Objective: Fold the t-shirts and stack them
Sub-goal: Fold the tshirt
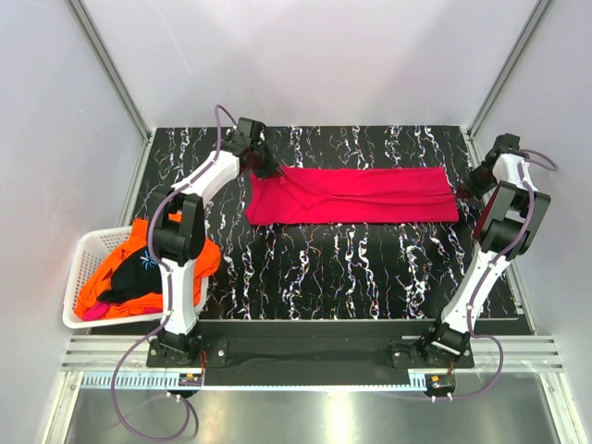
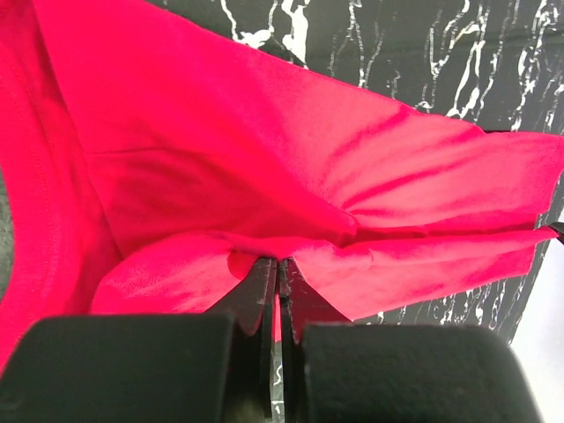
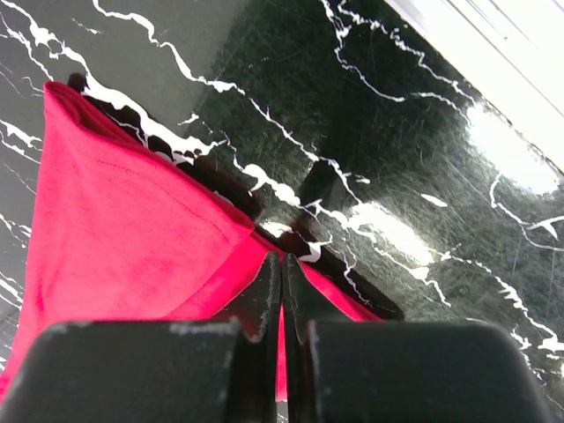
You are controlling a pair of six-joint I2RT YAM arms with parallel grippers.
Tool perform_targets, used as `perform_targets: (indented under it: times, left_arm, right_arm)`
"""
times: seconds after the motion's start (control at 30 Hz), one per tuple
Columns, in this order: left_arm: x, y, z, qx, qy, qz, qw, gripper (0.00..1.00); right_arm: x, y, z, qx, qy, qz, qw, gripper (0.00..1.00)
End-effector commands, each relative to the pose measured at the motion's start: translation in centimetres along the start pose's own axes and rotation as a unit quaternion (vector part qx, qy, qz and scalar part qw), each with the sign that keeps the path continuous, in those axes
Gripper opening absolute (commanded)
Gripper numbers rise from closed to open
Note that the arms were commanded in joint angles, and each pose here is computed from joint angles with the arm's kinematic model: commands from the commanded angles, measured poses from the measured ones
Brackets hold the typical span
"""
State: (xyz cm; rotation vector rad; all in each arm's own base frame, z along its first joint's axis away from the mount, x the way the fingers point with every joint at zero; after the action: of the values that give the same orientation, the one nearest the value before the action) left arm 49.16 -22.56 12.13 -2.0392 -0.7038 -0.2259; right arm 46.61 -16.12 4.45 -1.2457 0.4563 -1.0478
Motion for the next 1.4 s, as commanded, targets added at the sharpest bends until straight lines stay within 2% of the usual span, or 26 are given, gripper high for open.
perform_targets:
  times: [0.0, 0.07, 0.13, 0.23, 0.27, 0.33, 0.4, 0.47, 0.5, 0.57, 0.67, 0.7, 0.8, 0.93, 0.97, 1.03, 1.07, 1.17, 1.37]
  left_arm:
    - [1.9, -0.4, -1.0, -0.022, 0.002, -0.017, 1.0, 0.0]
    - [1.8, -0.1, -0.6, -0.018, 0.001, -0.013, 1.0, 0.0]
    - [1.8, 0.0, -0.3, -0.012, 0.001, -0.011, 1.0, 0.05]
    - [2.8, -0.4, -0.6, -0.006, 0.022, -0.018, 1.0, 0.23]
    - [2.8, -0.9, -0.4, 0.009, 0.029, -0.018, 0.999, 0.28]
    - [3.3, -2.0, -0.9, 0.013, 0.053, -0.028, 0.998, 0.43]
    - [2.9, -3.4, -1.0, 0.02, 0.071, -0.033, 0.997, 0.44]
    - [2.6, -5.4, -1.4, 0.02, 0.08, -0.043, 0.996, 0.44]
    - [1.4, -5.5, -0.3, 0.031, 0.081, -0.03, 0.996, 0.44]
    - [0.3, -7.2, -0.8, 0.019, 0.088, -0.027, 0.996, 0.44]
    - [-2.4, -7.7, -0.4, -0.005, 0.092, 0.002, 0.996, 0.41]
    - [-4.0, -7.2, 0.3, -0.007, 0.088, 0.021, 0.996, 0.41]
    - [-5.2, -6.9, -0.6, -0.041, 0.091, 0.028, 0.995, 0.4]
    - [-6.0, -5.5, -1.8, -0.069, 0.072, 0.053, 0.994, 0.38]
    - [-6.4, -4.9, -1.6, -0.067, 0.066, 0.062, 0.994, 0.37]
    - [-6.5, -4.5, -1.4, -0.063, 0.056, 0.067, 0.994, 0.34]
    - [-6.7, -4.1, -1.1, -0.058, 0.054, 0.07, 0.994, 0.33]
    - [-7.1, -3.5, -0.3, -0.046, 0.051, 0.076, 0.995, 0.31]
    - [-7.7, -3.4, 0.5, -0.033, 0.05, 0.083, 0.995, 0.29]
  right_arm:
    - [0.9, -0.5, 1.5, 0.023, -0.012, -0.008, 1.0, 0.0]
    - [1.0, -0.3, 1.8, 0.029, -0.015, -0.006, 0.999, 0.06]
    - [1.5, -0.6, 2.2, 0.037, -0.02, -0.01, 0.999, 0.09]
    - [2.3, -1.3, 3.0, 0.042, -0.038, -0.016, 0.998, 0.21]
    - [2.7, -1.8, 3.1, 0.04, -0.042, -0.023, 0.998, 0.3]
    - [2.9, -3.2, 3.3, 0.039, -0.05, -0.027, 0.998, 0.37]
    - [2.5, -4.7, 3.5, 0.037, -0.062, -0.036, 0.997, 0.45]
    - [2.1, -6.8, 3.9, 0.041, -0.07, -0.048, 0.995, 0.46]
    - [1.3, -7.3, 4.4, 0.046, -0.08, -0.046, 0.995, 0.47]
    - [-0.7, -8.5, 5.2, 0.058, -0.092, -0.036, 0.993, 0.47]
    - [-5.5, -9.5, 8.4, 0.095, -0.143, -0.013, 0.985, 0.47]
    - [-8.7, -9.1, 9.6, 0.104, -0.156, 0.011, 0.982, 0.47]
    - [-13.3, -8.9, 12.4, 0.151, -0.148, 0.042, 0.976, 0.44]
    - [-21.3, -8.0, 16.7, 0.19, -0.186, 0.08, 0.961, 0.27]
    - [-22.8, -7.5, 17.1, 0.198, -0.195, 0.097, 0.956, 0.17]
    - [-25.2, -6.9, 18.1, 0.21, -0.2, 0.111, 0.951, 0.1]
    - [-27.0, -6.4, 18.5, 0.214, -0.205, 0.128, 0.947, 0.02]
    - [-29.5, -5.5, 19.3, 0.222, -0.202, 0.149, 0.942, 0.0]
    - [-31.4, -3.2, 20.1, 0.22, -0.203, 0.18, 0.937, 0.0]
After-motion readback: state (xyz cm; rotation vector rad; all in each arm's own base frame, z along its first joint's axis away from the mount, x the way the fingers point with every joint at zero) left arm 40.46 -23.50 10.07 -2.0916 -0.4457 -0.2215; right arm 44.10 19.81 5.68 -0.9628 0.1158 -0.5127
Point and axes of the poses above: each gripper's point midway between its finger pads, its own y axis out along the fingers, its own z axis along the line the jaws close on, x = y × z, the point moved 1 cm from there along -y, back along the fingers, and after that the axes turned 2 degrees about y, right-handed, at the moved point
